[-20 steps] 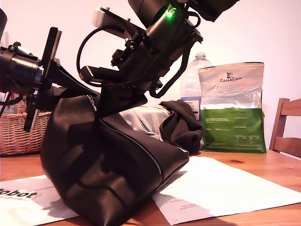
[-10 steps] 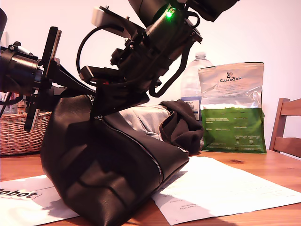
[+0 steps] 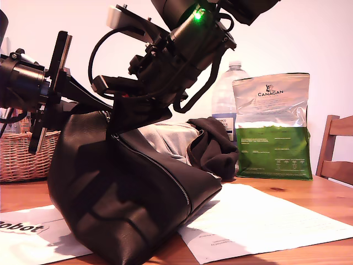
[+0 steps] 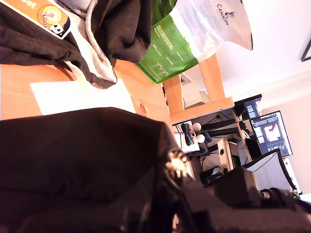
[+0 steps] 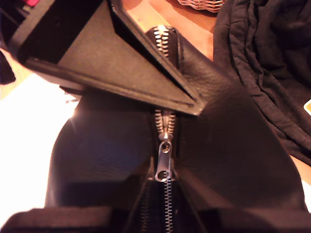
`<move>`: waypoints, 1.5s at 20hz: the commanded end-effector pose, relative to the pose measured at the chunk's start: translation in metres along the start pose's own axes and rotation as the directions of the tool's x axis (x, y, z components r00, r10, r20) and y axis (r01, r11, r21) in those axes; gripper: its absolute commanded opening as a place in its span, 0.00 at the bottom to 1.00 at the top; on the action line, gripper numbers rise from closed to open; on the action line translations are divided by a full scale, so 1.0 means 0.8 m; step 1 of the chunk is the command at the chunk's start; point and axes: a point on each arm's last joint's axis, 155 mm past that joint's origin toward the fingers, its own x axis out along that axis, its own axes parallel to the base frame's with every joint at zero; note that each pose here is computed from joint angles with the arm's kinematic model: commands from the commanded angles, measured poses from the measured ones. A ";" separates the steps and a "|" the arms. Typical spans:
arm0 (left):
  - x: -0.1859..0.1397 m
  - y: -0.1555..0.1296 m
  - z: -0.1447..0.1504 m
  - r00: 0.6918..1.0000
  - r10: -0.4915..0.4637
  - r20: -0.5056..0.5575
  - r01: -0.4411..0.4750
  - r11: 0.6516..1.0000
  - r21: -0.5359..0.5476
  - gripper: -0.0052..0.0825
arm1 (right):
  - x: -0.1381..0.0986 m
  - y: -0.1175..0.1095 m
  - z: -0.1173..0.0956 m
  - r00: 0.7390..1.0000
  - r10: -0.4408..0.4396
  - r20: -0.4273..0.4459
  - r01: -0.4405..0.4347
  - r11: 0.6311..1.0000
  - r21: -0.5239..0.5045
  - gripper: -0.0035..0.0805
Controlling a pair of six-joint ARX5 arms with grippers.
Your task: Open the zipper in the zip bag in front of you
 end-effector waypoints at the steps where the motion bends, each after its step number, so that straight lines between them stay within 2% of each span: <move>1: 0.000 -0.008 0.000 1.000 -0.023 -0.003 0.023 1.000 0.019 0.03 | -0.007 0.003 0.014 1.000 0.002 0.026 -0.002 1.000 -0.008 0.14; 9: 0.000 -0.008 0.000 1.000 -0.023 -0.003 0.023 1.000 0.019 0.03 | -0.007 0.004 0.009 1.000 0.005 0.011 -0.005 1.000 -0.007 0.11; 13: 0.000 -0.008 0.000 1.000 -0.023 -0.003 0.023 1.000 0.019 0.03 | -0.007 0.004 0.007 1.000 0.006 0.004 -0.006 1.000 -0.006 0.03; 20: 0.000 -0.008 0.000 1.000 -0.023 -0.002 0.023 1.000 0.020 0.03 | -0.007 0.005 -0.002 1.000 0.007 -0.025 -0.007 1.000 -0.010 0.03; 22: 0.000 -0.008 0.000 1.000 -0.024 -0.002 0.024 1.000 0.020 0.03 | -0.007 0.005 -0.001 1.000 0.007 -0.022 -0.007 1.000 -0.010 0.09; 25: 0.000 -0.008 -0.001 1.000 -0.026 -0.006 0.026 0.999 0.024 0.03 | -0.007 0.005 0.001 1.000 0.006 -0.014 -0.006 0.999 -0.037 0.26; 30: 0.000 -0.011 -0.005 0.999 -0.037 -0.022 0.038 0.999 0.032 0.03 | -0.007 0.002 0.010 1.000 0.011 0.016 -0.010 0.998 -0.062 0.27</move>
